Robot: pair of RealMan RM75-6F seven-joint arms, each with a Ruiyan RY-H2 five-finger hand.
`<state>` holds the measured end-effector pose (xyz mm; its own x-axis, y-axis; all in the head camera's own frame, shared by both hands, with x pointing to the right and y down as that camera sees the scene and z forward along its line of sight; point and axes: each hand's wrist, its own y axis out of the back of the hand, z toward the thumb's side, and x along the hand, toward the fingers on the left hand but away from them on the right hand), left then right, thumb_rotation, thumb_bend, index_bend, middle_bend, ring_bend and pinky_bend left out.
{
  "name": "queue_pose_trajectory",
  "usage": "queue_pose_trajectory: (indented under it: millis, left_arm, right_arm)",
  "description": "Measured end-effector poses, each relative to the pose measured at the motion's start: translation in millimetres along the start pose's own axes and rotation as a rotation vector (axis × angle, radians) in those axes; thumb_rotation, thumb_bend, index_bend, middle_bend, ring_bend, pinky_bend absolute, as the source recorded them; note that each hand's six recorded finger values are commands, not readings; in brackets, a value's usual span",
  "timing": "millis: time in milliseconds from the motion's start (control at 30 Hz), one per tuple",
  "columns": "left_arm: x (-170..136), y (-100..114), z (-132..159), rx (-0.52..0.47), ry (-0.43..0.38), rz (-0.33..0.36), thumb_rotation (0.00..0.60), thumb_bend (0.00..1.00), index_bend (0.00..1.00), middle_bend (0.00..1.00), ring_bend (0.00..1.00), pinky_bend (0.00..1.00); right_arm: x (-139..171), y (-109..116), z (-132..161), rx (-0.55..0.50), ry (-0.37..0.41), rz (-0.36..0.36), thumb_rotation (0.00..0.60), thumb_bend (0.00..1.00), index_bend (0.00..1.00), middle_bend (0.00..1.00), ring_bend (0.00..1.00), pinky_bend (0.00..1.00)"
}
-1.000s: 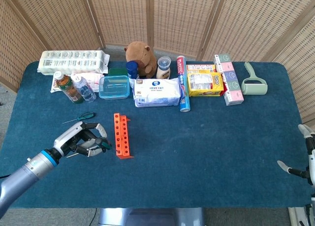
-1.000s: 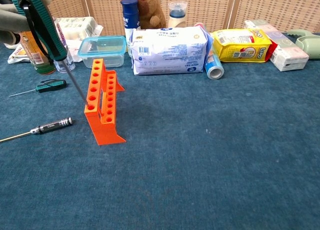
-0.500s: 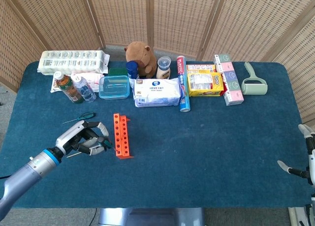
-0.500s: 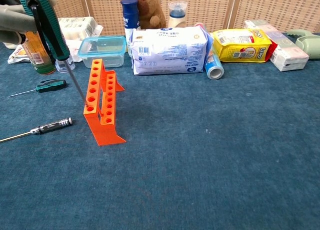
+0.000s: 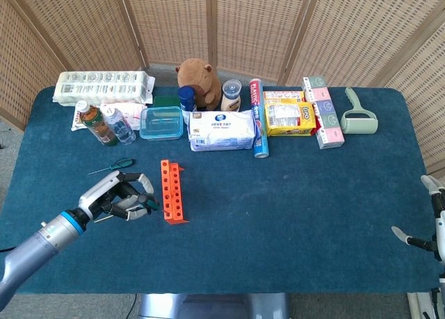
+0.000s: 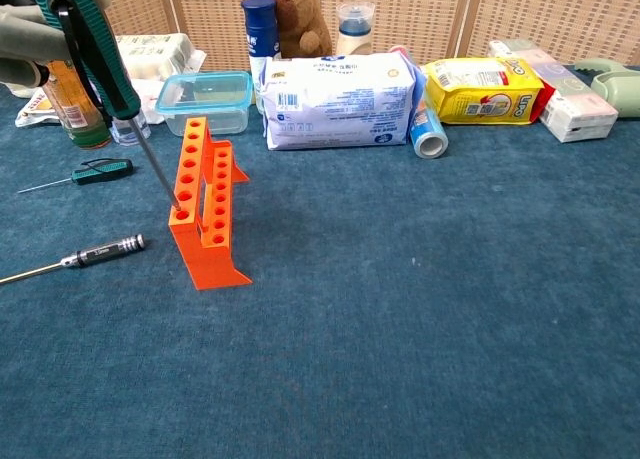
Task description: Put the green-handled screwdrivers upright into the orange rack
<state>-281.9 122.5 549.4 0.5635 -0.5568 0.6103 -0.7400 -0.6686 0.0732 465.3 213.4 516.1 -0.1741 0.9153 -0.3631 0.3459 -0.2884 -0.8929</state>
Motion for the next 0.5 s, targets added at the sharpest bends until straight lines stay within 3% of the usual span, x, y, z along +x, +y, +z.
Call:
queue_pose_trajectory:
  millis: [500]
  left_arm:
    - [1.5,-1.4,-1.8,0.001,0.004,-0.008,0.600,0.42,0.63,0.96,0.97,1.00]
  right_arm:
    - [0.3,1.5,-0.2,-0.002,0.000,-0.004,0.600,0.08,0.06,0.06,0.00,0.00]
